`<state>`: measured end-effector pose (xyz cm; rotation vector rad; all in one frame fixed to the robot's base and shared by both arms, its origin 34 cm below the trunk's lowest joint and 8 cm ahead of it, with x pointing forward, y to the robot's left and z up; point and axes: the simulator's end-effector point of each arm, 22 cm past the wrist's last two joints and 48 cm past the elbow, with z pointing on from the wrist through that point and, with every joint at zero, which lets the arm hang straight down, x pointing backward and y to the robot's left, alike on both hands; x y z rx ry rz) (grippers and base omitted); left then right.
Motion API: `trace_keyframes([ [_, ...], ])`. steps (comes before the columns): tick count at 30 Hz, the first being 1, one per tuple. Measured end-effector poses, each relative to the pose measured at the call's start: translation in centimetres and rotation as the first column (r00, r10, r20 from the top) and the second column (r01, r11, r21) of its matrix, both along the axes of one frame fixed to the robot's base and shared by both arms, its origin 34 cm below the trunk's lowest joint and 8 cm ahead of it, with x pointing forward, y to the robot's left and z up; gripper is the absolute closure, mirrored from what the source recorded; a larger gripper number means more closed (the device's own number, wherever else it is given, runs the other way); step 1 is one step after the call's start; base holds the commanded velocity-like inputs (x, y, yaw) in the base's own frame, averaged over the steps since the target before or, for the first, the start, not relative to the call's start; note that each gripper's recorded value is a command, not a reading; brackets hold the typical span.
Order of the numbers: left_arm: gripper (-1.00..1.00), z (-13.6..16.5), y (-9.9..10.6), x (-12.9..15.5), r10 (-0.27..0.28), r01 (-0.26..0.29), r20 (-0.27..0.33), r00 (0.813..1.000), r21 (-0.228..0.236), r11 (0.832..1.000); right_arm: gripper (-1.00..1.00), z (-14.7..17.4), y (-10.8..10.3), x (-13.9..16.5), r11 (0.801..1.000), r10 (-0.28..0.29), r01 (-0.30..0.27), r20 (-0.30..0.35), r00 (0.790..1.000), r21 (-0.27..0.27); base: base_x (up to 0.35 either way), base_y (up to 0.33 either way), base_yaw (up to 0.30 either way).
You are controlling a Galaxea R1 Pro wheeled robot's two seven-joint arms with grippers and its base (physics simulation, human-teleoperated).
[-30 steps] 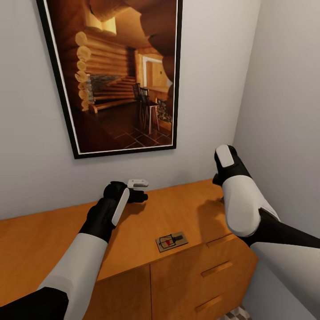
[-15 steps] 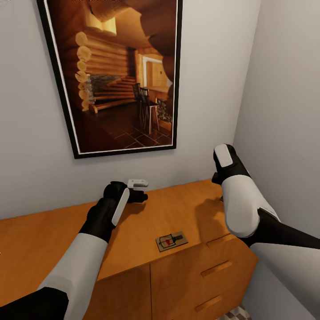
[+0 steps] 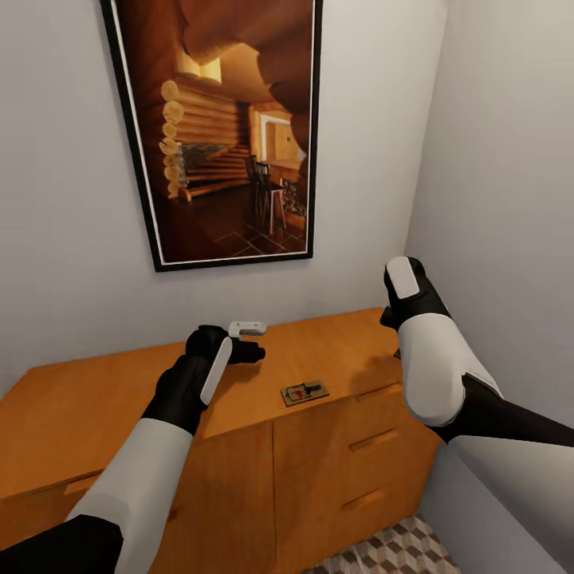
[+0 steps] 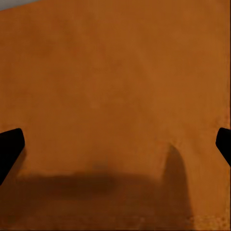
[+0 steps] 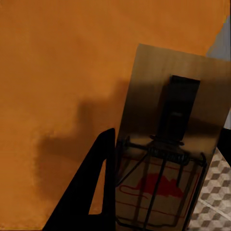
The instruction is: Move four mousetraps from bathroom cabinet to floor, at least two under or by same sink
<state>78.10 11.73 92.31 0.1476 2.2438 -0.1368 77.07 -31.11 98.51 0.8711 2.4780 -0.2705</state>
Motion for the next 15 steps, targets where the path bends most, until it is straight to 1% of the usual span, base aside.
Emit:
trace_keyframes([
  [3, -1.0, 0.0, 0.0, 0.0, 0.0, 0.0, 0.0, 1.0, 0.0, 1.0, 1.0, 0.5, 0.0, 0.3, 1.0, 0.002, -0.002, 0.026, 1.0, 0.011, -0.344, 0.0, 0.0],
  [6, -1.0, 0.0, 0.0, 0.0, 0.0, 0.0, 0.0, 1.0, 0.0, 1.0, 1.0, 1.2, 0.1, 0.7, 1.0, 0.014, -0.014, 0.046, 0.999, -0.005, -0.345, 0.0, 0.0],
  [9, -1.0, 0.0, 0.0, 0.0, 0.0, 0.0, 0.0, 1.0, 0.0, 1.0, 1.0, 2.1, 0.4, 1.2, 0.999, 0.037, -0.034, 0.068, 0.997, -0.033, -0.345, 0.0, 0.0],
  [10, -1.0, 0.0, 0.0, 0.0, 0.0, 0.0, 0.0, 1.0, 0.0, 1.0, 1.0, 2.4, 0.6, 1.5, 0.998, 0.051, -0.048, 0.08, 0.995, -0.041, 0.0, 0.0, 0.0],
  [15, -1.0, 0.5, 1.0, 0.6, -0.01, 0.01, 0.005, 1.0, 0.048, 0.999, 1.0, 3.6, 0.5, 1.9, 0.997, 0.058, -0.051, 0.113, 0.992, -0.06, 0.0, 0.0, 0.0],
])
